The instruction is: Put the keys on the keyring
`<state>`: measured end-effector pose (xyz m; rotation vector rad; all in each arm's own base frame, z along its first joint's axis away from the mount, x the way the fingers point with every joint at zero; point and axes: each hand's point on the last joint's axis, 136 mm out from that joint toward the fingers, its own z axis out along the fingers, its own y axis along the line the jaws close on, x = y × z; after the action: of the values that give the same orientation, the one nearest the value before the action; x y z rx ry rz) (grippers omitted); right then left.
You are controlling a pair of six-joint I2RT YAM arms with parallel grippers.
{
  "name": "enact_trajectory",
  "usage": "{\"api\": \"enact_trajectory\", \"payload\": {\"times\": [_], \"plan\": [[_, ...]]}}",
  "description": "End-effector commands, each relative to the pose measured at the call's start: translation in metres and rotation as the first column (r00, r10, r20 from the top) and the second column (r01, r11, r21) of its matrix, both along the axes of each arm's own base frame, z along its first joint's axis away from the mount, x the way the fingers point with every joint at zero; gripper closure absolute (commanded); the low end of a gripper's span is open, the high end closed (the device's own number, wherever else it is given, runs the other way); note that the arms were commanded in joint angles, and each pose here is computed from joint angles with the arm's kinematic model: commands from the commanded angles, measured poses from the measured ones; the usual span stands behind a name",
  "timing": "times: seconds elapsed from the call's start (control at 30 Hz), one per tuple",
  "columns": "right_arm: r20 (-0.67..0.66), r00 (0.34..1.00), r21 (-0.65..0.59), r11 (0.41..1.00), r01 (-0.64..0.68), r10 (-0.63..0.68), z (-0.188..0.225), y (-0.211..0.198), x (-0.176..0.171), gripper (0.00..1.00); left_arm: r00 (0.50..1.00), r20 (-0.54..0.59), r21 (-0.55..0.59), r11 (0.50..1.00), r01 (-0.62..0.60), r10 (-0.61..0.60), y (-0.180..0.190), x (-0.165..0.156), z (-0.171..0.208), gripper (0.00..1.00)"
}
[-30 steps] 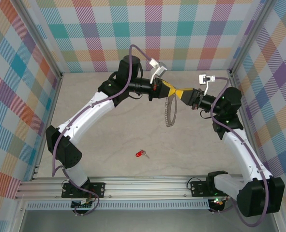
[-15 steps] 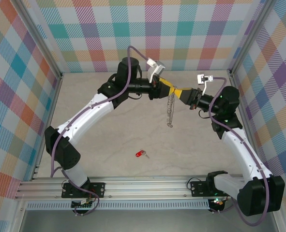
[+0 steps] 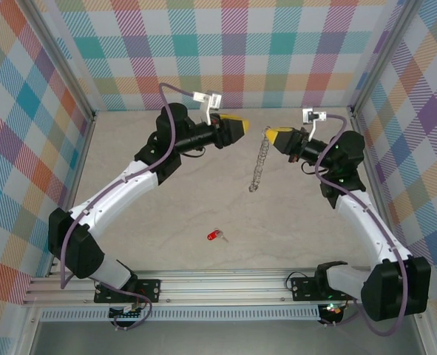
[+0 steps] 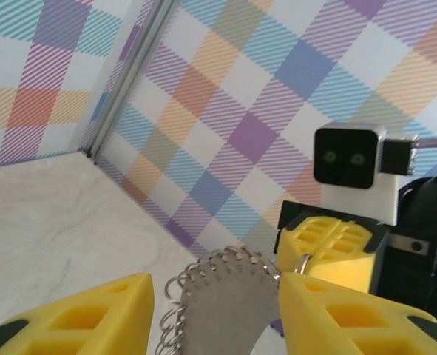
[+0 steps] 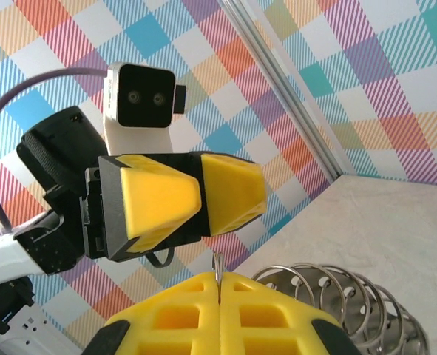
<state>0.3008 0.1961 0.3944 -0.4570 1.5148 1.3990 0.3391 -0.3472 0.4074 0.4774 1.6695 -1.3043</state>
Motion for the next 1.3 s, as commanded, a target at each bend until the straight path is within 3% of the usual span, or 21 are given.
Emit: {"api": "enact_trajectory", "payload": {"times": [0.0, 0.37, 0.63, 1.27], "plan": [[0.181, 0.983, 0.072, 0.997, 0.021, -0.034, 0.046, -0.005, -0.008, 1.00, 0.999, 0.044, -0.151, 0.988, 0.028, -0.022, 0.004, -0.010, 0.038, 0.56], [0.213, 0.974, 0.179, 0.983, 0.041, -0.079, 0.069, -0.006, -0.001, 1.00, 0.990, 0.074, -0.219, 0.967, 0.130, -0.116, -0.008, -0.016, 0.053, 0.68], [0.199, 0.977, 0.200, 0.979, 0.037, -0.077, 0.070, -0.002, 0.005, 1.00, 0.979, 0.081, -0.232, 0.952, 0.201, -0.187, -0.025, -0.022, 0.055, 0.69], [0.193, 0.979, 0.201, 0.979, 0.024, -0.064, 0.069, 0.001, 0.004, 1.00, 0.972, 0.103, -0.242, 0.942, 0.231, -0.212, -0.042, -0.025, 0.063, 0.70]]}}
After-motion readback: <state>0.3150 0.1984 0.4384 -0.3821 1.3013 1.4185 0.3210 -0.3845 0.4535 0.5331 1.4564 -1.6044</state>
